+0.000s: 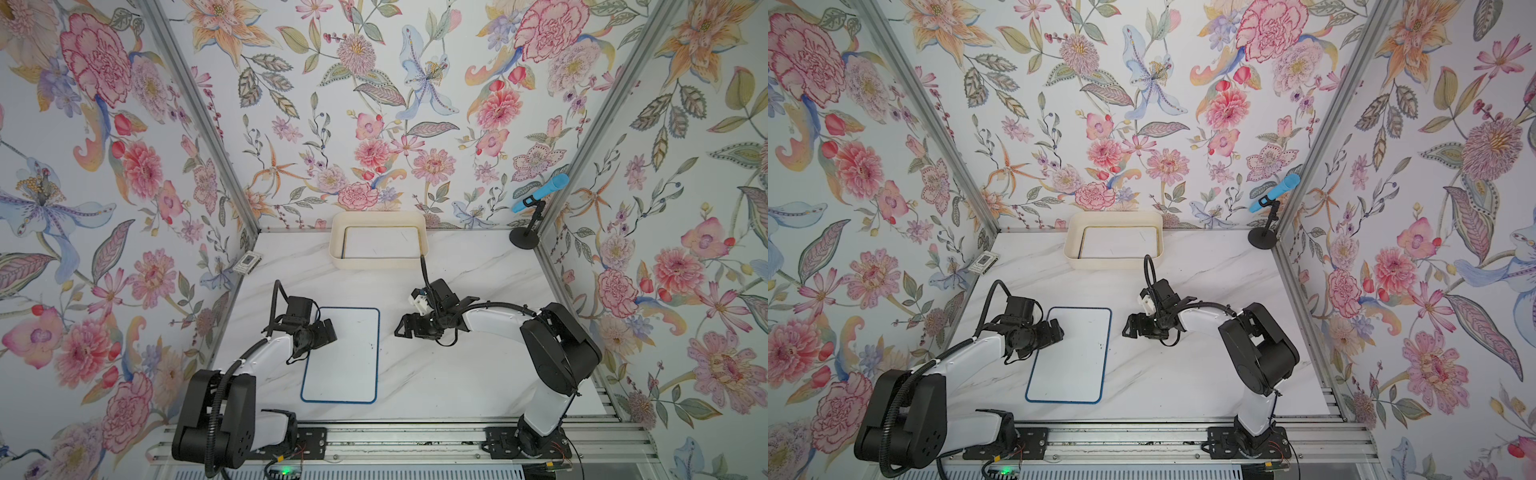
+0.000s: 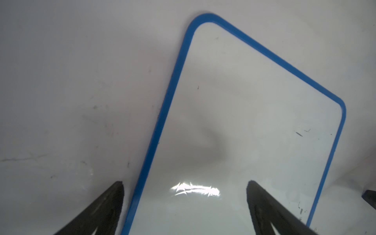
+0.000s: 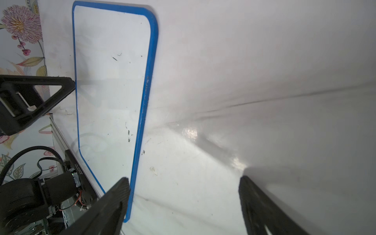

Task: Put the whiteboard into the storage box
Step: Move the whiteboard to the center of the board, then pick up the whiteboard at the center of the board.

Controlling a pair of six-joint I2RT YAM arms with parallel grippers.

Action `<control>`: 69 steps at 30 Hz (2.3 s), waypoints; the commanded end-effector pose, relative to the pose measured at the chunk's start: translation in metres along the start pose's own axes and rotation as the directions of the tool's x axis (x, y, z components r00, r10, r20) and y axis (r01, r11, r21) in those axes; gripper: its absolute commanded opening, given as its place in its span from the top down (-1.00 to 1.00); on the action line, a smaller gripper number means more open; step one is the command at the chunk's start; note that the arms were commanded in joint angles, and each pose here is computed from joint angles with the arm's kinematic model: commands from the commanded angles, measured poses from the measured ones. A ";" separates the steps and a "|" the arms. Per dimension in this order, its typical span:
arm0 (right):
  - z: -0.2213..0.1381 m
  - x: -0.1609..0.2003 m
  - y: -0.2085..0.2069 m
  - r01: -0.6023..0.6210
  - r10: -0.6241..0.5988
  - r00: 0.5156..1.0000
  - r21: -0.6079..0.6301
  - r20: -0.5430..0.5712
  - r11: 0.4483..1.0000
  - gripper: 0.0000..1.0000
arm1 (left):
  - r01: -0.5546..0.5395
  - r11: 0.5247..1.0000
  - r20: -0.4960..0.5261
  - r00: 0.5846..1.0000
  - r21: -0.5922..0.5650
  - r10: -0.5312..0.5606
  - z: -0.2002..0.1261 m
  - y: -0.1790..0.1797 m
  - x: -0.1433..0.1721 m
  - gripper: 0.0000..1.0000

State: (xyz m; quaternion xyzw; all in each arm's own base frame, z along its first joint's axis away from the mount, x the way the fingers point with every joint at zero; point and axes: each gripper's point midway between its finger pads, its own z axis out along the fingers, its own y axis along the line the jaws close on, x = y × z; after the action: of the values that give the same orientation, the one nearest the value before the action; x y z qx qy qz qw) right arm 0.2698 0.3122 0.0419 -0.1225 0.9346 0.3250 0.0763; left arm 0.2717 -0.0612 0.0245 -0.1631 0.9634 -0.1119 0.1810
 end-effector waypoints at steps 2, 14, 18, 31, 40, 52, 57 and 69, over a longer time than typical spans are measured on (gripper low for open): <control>0.010 0.025 -0.011 -0.053 0.057 0.996 0.070 -0.064 0.996 -0.72 | -0.014 0.999 -0.309 0.951 -0.053 -0.003 0.022 0.017 0.088 -0.88; 0.010 0.051 -0.032 -0.123 0.132 0.987 0.099 -0.095 0.987 -0.72 | -0.037 0.988 -0.316 0.945 0.151 0.084 0.048 -0.072 0.094 -0.78; 0.014 0.054 -0.034 -0.145 0.153 0.984 0.087 -0.093 0.986 -0.73 | -0.061 0.985 -0.328 0.938 0.160 0.111 0.050 -0.074 0.097 -0.79; 0.016 -0.039 -0.065 -0.222 0.223 0.975 0.055 -0.002 0.973 -0.72 | -0.101 0.958 -0.290 0.940 0.270 0.181 0.053 -0.107 0.084 -0.80; -0.009 -0.010 -0.103 -0.225 0.227 0.974 0.246 0.021 0.943 -0.73 | -0.062 0.984 -0.321 0.940 0.167 0.114 0.063 -0.052 0.096 -0.82; -0.017 0.015 -0.091 -0.157 0.186 0.977 0.246 -0.101 0.957 -0.69 | -0.111 0.986 -0.386 0.910 0.125 0.151 0.045 -0.033 0.118 -0.79; -0.020 0.017 -0.084 -0.125 0.162 0.976 0.240 -0.143 0.963 -0.68 | -0.151 0.985 -0.406 0.898 0.085 0.172 0.029 -0.024 0.120 -0.80; -0.004 0.014 -0.075 -0.096 0.138 0.971 0.212 -0.193 0.973 -0.68 | -0.036 0.984 -0.469 0.876 0.172 0.114 0.042 -0.054 0.125 -0.80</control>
State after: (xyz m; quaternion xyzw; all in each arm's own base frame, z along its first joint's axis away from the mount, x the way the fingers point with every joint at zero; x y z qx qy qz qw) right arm 0.3131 0.2590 0.0353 -0.0913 0.9613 0.2537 0.0573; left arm 0.2825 -0.1886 0.0309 -0.0149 0.9458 -0.2869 0.1517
